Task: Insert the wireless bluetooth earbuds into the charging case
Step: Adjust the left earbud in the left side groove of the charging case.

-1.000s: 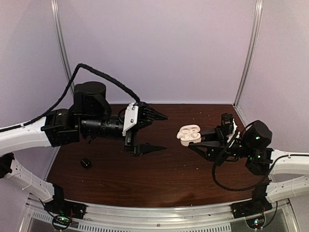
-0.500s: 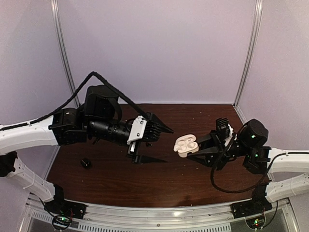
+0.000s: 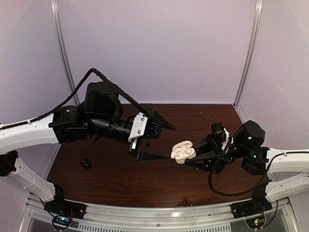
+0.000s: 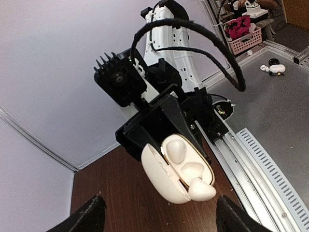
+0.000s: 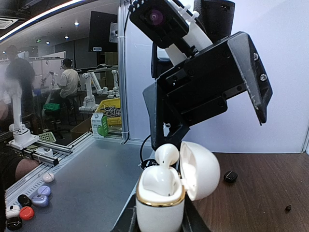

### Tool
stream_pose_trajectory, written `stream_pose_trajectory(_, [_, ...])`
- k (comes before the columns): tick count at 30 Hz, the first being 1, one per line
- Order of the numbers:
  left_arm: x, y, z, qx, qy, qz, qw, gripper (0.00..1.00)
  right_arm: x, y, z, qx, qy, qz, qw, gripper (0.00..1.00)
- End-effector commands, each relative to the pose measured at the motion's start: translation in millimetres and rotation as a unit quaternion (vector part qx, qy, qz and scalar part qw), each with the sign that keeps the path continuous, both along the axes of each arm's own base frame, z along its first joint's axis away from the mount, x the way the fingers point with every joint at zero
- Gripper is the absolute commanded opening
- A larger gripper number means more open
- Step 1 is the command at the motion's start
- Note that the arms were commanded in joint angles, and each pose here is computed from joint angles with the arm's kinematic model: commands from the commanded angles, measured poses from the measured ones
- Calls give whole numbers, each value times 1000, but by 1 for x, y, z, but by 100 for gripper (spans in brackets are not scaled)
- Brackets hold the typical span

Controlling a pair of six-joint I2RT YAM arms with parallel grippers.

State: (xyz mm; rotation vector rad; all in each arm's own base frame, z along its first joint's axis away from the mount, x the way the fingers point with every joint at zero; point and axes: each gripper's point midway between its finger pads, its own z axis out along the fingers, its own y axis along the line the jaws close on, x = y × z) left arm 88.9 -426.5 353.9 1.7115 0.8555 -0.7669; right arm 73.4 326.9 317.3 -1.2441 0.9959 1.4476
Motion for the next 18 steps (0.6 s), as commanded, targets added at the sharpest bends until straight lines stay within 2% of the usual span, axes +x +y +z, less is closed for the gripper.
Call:
stream_pose_trajectory(1, [2,-4,18,-24,-13,-2,1000,81,-7,2,13,15,-18,12,1000,0])
stream_pose_trajectory(18, [2,-12,17,-20,-2,-9,1000,79,-6,8,11,15,-16,9,1000,0])
